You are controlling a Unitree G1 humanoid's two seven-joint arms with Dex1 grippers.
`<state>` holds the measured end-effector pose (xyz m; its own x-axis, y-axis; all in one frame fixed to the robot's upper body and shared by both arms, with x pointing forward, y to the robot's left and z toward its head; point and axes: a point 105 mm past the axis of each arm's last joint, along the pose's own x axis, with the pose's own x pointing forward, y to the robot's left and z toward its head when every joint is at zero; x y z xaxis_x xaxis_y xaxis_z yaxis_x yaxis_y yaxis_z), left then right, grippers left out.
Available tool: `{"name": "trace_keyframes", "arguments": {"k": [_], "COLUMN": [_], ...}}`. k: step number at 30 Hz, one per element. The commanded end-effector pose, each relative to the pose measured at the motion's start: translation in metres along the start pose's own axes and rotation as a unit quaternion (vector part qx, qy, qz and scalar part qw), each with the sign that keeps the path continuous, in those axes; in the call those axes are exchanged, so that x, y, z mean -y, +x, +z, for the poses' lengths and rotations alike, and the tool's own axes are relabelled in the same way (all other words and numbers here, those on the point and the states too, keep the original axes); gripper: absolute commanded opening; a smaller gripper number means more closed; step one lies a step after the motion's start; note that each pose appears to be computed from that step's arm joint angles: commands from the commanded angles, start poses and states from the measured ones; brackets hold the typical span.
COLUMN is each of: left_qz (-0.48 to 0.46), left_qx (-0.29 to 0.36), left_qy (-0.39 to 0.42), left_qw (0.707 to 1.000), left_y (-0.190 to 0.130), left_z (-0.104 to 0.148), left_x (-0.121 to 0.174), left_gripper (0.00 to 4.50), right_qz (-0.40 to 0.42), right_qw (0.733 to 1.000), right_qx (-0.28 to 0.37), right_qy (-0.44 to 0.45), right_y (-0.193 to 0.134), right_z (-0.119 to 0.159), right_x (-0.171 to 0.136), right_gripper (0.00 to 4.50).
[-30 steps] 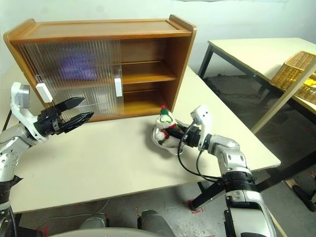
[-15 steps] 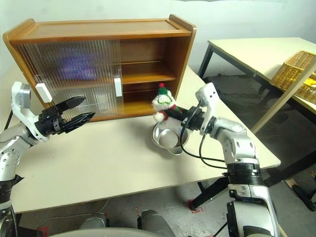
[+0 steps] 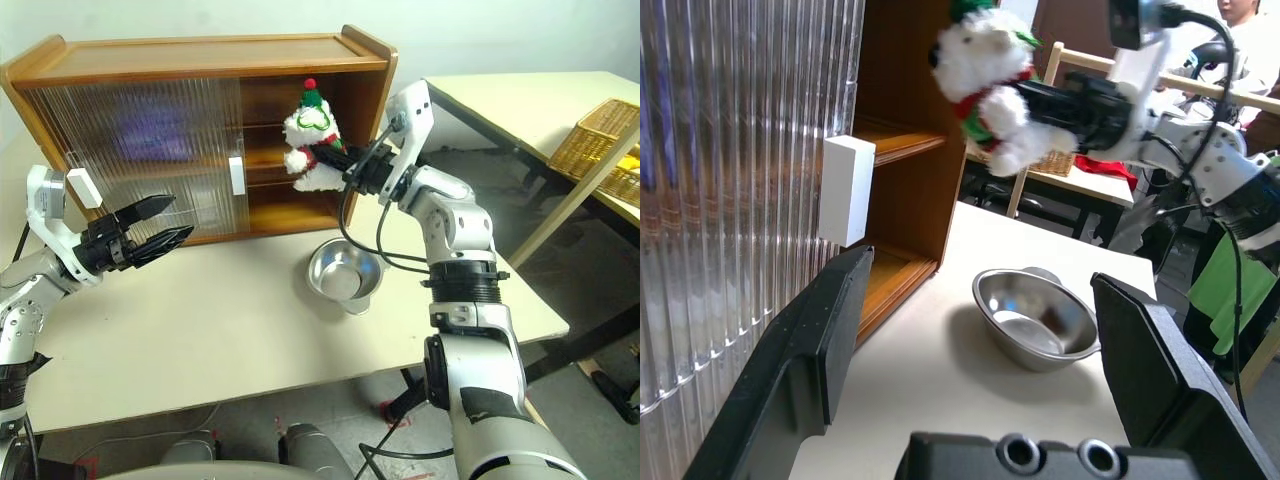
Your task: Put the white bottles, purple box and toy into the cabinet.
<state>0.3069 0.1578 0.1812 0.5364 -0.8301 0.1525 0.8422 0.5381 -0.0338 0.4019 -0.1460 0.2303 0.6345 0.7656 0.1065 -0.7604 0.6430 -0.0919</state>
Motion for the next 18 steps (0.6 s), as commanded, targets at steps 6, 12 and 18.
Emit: {"name": "trace_keyframes", "arguments": {"k": [6,12,18], "left_qz": [0.010,0.012,0.016], "left_qx": [-0.003,-0.003,-0.002], "left_qy": [0.010,0.010,0.010], "left_qw": [1.000,1.000,1.000], "left_y": [-0.004,-0.004,-0.004], "left_z": [0.000,0.001,0.001], "left_x": [0.001,0.002,0.003], "left_gripper": [4.50,4.50,4.50], "right_qz": [-0.016,-0.042,-0.074], "right_qw": [1.000,0.999,0.997], "right_qx": [0.001,0.011,0.024], "right_qy": [-0.011,-0.014,-0.017], "right_y": [0.019,0.030,0.043], "right_z": [-0.005,-0.001,0.006], "right_x": [0.016,0.028,0.035], "right_gripper": [0.36,0.36,0.36]}}
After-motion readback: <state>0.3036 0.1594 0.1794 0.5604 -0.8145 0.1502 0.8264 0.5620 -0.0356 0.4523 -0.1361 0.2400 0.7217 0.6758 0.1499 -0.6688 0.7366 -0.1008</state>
